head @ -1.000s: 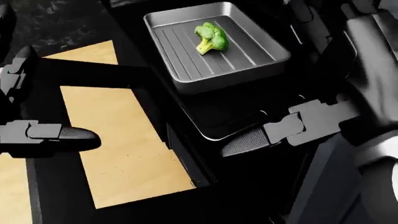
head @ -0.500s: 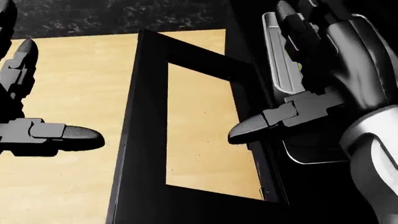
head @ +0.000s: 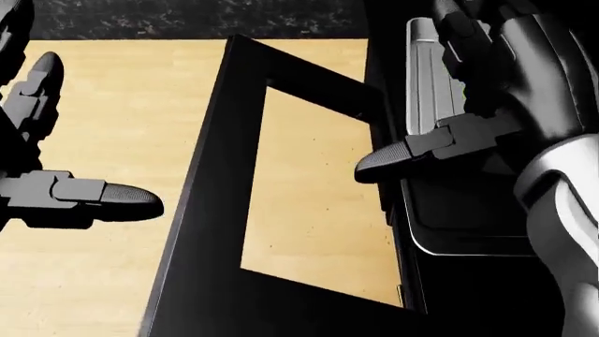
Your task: Pick the broccoli from the top rack in the oven and place it on the plate on the counter.
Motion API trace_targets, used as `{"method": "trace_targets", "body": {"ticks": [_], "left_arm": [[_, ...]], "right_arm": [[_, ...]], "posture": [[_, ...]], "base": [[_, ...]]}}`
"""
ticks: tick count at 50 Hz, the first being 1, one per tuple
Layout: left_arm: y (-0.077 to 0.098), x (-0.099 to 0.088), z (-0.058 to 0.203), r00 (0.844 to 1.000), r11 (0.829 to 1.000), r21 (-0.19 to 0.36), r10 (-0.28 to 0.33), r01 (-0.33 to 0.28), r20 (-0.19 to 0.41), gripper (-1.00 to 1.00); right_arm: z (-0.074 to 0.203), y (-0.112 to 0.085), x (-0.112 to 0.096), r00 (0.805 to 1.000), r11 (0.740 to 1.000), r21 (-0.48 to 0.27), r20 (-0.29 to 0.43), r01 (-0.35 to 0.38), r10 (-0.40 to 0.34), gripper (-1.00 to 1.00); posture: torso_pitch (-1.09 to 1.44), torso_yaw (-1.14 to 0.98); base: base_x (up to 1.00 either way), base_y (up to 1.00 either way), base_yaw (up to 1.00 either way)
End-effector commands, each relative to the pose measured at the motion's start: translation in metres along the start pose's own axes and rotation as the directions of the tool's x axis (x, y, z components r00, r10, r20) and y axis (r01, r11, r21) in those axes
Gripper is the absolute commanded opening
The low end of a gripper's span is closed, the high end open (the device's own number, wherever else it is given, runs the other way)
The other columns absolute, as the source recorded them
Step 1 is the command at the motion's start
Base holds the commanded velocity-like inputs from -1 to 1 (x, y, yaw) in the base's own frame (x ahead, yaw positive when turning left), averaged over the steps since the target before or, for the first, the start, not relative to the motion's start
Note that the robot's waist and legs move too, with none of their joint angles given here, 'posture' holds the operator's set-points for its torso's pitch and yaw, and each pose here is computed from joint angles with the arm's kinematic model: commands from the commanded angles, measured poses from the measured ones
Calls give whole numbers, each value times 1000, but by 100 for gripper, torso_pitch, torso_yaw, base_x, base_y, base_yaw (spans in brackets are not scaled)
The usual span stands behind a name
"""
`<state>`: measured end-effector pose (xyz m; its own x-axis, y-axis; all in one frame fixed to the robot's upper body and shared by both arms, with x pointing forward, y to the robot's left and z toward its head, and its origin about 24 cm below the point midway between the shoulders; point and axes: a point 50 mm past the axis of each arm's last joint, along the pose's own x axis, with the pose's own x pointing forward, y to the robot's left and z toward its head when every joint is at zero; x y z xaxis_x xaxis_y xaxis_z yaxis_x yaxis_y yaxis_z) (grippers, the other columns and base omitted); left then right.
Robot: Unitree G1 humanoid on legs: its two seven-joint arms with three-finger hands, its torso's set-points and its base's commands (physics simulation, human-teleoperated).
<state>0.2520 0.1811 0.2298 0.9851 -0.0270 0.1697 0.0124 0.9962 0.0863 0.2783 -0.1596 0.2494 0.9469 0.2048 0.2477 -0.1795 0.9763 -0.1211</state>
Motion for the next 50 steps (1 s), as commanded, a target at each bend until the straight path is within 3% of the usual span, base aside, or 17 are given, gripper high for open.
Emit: {"method": "trace_targets", "body": {"ticks": [1, 28, 50], "left_arm": [[0, 1, 9, 999, 1000, 11, -7, 6, 46, 100], [8, 2, 25, 998, 1000, 11, 0, 0, 69, 100], [8, 1, 25, 998, 1000, 13, -1, 0, 69, 100]], "right_arm": [[14, -6, -1, 996, 999, -17, 77, 39, -38, 100], [39, -18, 6, 990, 994, -46, 105, 101, -96, 100], [45, -21, 13, 993, 993, -88, 92, 85, -77, 100]], "posture": [[0, 0], [0, 0], [0, 0]], "base": [[15, -1, 0], [23, -3, 0], [0, -19, 0]]}}
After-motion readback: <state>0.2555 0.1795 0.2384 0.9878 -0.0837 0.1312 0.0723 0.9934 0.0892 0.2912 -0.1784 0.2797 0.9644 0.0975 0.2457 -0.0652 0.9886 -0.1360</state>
